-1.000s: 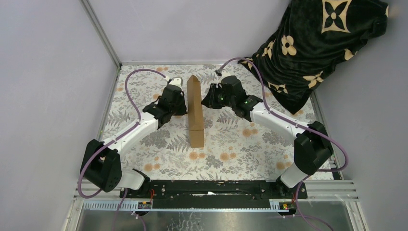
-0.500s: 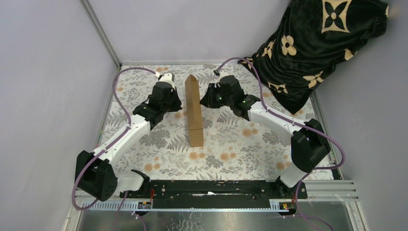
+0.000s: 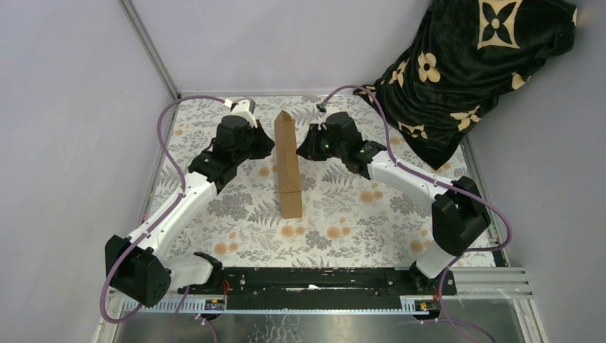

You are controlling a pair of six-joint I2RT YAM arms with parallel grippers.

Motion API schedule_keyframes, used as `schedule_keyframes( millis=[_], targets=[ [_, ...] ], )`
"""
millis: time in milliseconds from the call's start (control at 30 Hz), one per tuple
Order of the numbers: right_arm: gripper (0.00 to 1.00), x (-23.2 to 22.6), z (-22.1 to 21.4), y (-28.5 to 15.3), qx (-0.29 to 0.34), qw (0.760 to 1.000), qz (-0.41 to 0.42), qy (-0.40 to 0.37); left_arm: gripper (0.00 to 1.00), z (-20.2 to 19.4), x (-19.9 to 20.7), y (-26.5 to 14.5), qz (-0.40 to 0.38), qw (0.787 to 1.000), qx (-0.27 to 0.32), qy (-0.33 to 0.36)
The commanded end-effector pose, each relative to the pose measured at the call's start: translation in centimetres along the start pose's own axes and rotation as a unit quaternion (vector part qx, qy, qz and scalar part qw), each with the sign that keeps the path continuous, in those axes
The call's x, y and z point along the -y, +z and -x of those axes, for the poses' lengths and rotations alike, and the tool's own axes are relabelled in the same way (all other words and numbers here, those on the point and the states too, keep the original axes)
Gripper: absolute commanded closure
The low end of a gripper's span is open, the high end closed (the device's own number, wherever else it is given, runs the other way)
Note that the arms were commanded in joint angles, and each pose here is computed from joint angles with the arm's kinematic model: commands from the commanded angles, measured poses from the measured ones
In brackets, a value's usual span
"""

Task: Fold the paper box

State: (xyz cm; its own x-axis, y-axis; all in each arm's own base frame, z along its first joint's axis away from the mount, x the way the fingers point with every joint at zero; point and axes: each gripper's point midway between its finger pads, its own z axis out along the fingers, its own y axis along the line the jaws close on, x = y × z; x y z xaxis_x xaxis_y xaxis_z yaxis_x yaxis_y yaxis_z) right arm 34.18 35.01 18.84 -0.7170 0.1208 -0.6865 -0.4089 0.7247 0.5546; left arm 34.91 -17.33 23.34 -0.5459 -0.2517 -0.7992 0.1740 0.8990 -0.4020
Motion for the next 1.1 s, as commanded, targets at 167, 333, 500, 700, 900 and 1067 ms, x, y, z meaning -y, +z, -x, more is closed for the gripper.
schedule_keyframes(
  millis=[167,333,500,700,900,1067],
  targets=[
    [0.79,-1.0,-0.4,0.7,-0.009,1.0,0.01,-0.016,0.87,3.2,3.7,-1.2,-0.08,0.996,0.042,-0.025],
    [0.8,-1.2,-0.4,0.9,-0.01,1.0,0.011,-0.02,0.87,2.2,4.0,-0.2,-0.094,0.995,0.029,-0.034],
    [0.81,-1.1,-1.1,0.8,-0.025,0.999,0.003,-0.024,0.87,0.3,3.6,1.4,-0.096,0.995,0.006,-0.039],
    [0.82,-1.1,-1.4,0.9,-0.03,0.999,0.002,-0.026,0.88,-1.8,3.0,2.7,-0.09,0.995,-0.017,-0.041],
    [0.82,-1.1,-1.5,1.0,-0.032,0.999,0.001,-0.029,0.88,-2.6,2.6,3.3,-0.083,0.996,-0.027,-0.036],
    [0.83,-1.1,-1.5,1.0,-0.034,0.999,0.001,-0.031,0.88,-3.5,2.3,3.8,-0.075,0.996,-0.039,-0.035]
  ],
)
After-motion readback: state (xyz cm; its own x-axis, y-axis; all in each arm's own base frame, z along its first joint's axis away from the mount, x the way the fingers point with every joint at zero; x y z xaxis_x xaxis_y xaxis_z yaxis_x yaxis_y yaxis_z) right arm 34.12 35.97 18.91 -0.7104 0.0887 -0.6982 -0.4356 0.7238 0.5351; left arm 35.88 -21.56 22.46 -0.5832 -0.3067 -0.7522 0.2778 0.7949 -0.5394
